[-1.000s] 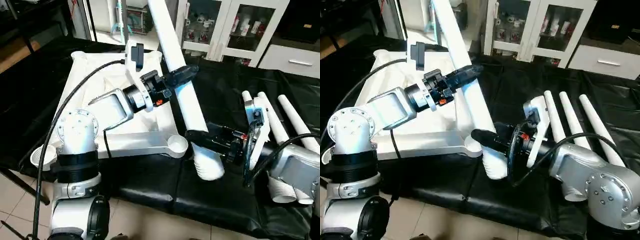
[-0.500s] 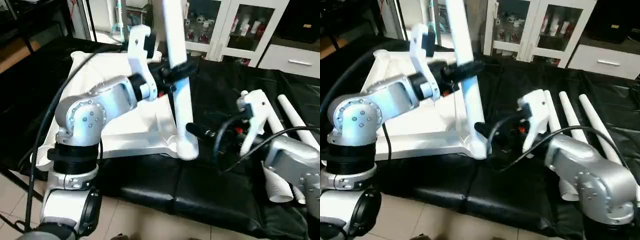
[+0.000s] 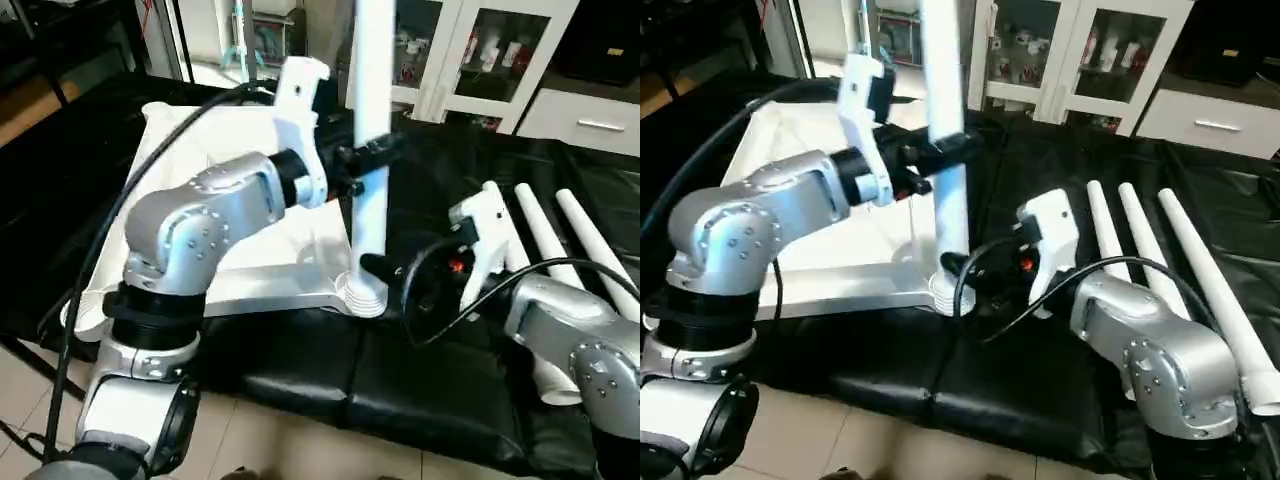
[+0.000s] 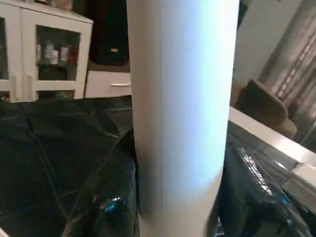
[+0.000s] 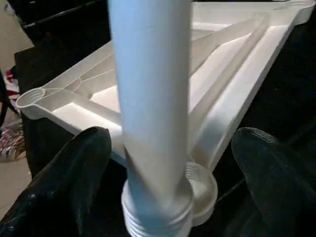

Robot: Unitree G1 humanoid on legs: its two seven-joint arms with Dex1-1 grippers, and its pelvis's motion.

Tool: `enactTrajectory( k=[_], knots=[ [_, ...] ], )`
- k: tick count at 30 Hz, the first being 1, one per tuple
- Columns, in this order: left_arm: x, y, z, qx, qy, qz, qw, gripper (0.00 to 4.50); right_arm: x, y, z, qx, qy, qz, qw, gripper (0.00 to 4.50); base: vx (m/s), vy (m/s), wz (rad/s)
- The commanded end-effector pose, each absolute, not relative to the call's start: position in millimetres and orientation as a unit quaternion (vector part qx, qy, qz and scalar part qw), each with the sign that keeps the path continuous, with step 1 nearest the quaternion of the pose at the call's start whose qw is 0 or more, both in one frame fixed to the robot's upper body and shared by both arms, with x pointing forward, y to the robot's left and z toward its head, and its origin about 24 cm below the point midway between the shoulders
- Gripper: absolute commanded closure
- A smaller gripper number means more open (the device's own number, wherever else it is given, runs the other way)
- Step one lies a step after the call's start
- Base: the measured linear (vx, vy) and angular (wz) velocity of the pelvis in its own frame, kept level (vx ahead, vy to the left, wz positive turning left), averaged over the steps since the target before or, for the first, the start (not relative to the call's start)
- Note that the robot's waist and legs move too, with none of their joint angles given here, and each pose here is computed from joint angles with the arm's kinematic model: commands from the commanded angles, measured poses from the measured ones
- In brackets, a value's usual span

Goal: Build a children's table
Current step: Pick table leg

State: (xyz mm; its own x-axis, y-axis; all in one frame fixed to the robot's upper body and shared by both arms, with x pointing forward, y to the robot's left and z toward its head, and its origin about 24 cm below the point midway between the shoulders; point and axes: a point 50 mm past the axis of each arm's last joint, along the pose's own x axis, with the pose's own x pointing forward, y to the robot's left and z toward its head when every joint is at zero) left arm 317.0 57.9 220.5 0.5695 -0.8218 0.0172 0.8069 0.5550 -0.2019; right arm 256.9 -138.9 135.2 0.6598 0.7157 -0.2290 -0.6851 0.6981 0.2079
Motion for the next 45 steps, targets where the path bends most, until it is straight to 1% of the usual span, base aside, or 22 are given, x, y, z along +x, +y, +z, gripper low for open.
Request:
enactTrajectory(
  k=[1, 5, 13, 15, 16, 22, 23, 26, 27, 28, 30, 33, 34, 35, 36, 40, 45],
  knots=[
    [311.8, 51.6, 229.2, -0.075, 0.014, -0.48, 0.874, 2.71, 259.1, -138.5, 135.6, 0.046, 0.147, 0.392, 0.907, 0.25, 0.0, 0.0, 0.0],
    [311.3, 49.0, 229.1, -0.069, 0.012, -0.485, 0.872, 2.71, 256.2, -134.9, 134.8, 0.048, 0.155, 0.414, 0.896, 0.25, 0.0, 0.0, 0.0],
    [306.9, 45.1, 231.2, -0.06, 0.001, -0.504, 0.862, 2.71, 256.8, -134.7, 132.0, 0.06, 0.16, 0.415, 0.894, 0.25, 0.0, 0.0, 0.0],
    [305.7, 44.3, 231.2, -0.059, 0.001, -0.508, 0.86, 2.71, 257.5, -134.3, 131.7, 0.061, 0.16, 0.415, 0.894, 0.52, 0.0, 0.0, 0.0],
    [305.1, 43.8, 231.0, -0.058, 0.0, -0.509, 0.859, 2.71, 257.8, -134.0, 131.5, 0.062, 0.159, 0.415, 0.894, 0.52, 0.0, 0.0, 0.0],
    [301.0, 42.4, 231.3, -0.059, -0.002, -0.522, 0.851, 2.71, 260.1, -132.6, 131.1, 0.067, 0.157, 0.413, 0.894, 1.02, 0.0, 0.0, 0.0],
    [300.5, 42.3, 231.1, -0.059, -0.001, -0.523, 0.85, 2.71, 260.3, -132.5, 131.1, 0.067, 0.157, 0.413, 0.895, 1.2, 0.0, 0.0, 0.0],
    [299.0, 42.2, 229.6, -0.055, 0.001, -0.527, 0.848, 2.71, 260.4, -132.1, 131.2, 0.069, 0.156, 0.414, 0.894, 1.32, 0.0, 0.0, 0.0],
    [298.8, 42.2, 229.2, -0.054, 0.001, -0.528, 0.848, 2.72, 260.4, -131.9, 131.3, 0.069, 0.155, 0.414, 0.894, 1.5, 0.0, 0.0, 0.0],
    [298.4, 42.0, 228.9, -0.054, 0.002, -0.53, 0.846, 2.72, 260.7, -131.9, 131.4, 0.069, 0.155, 0.414, 0.894, 1.5, 0.0, 0.0, 0.0],
    [298.1, 41.8, 228.8, -0.053, 0.002, -0.532, 0.845, 2.73, 260.9, -131.8, 131.4, 0.069, 0.155, 0.414, 0.894, 1.75, 0.0, 0.0, 0.0],
    [296.9, 41.0, 228.6, -0.052, 0.003, -0.535, 0.843, 2.73, 260.9, -131.5, 131.7, 0.069, 0.155, 0.414, 0.894, 1.86, 0.0, 0.0, 0.0],
    [296.4, 40.8, 228.5, -0.052, 0.003, -0.537, 0.842, 2.73, 260.9, -131.5, 131.7, 0.069, 0.155, 0.414, 0.894, 1.97, 0.0, 0.0, 0.0],
    [295.4, 40.3, 228.2, -0.051, 0.004, -0.54, 0.84, 2.73, 261.0, -131.4, 131.6, 0.069, 0.155, 0.415, 0.894, 2.17, 0.0, 0.0, 0.0],
    [295.0, 40.1, 228.1, -0.05, 0.004, -0.541, 0.839, 2.73, 260.9, -131.5, 131.6, 0.069, 0.155, 0.415, 0.894, 2.17, 0.0, 0.0, 0.0],
    [294.5, 40.1, 227.9, -0.05, 0.003, -0.542, 0.839, 2.73, 260.8, -131.5, 131.3, 0.068, 0.155, 0.415, 0.894, 2.46, 0.0, 0.0, 0.0],
    [294.9, 40.7, 228.7, -0.051, 0.002, -0.541, 0.839, 2.73, 260.7, -131.4, 130.6, 0.066, 0.157, 0.416, 0.894, 2.53, 0.0, 0.0, 0.0]
  ],
)
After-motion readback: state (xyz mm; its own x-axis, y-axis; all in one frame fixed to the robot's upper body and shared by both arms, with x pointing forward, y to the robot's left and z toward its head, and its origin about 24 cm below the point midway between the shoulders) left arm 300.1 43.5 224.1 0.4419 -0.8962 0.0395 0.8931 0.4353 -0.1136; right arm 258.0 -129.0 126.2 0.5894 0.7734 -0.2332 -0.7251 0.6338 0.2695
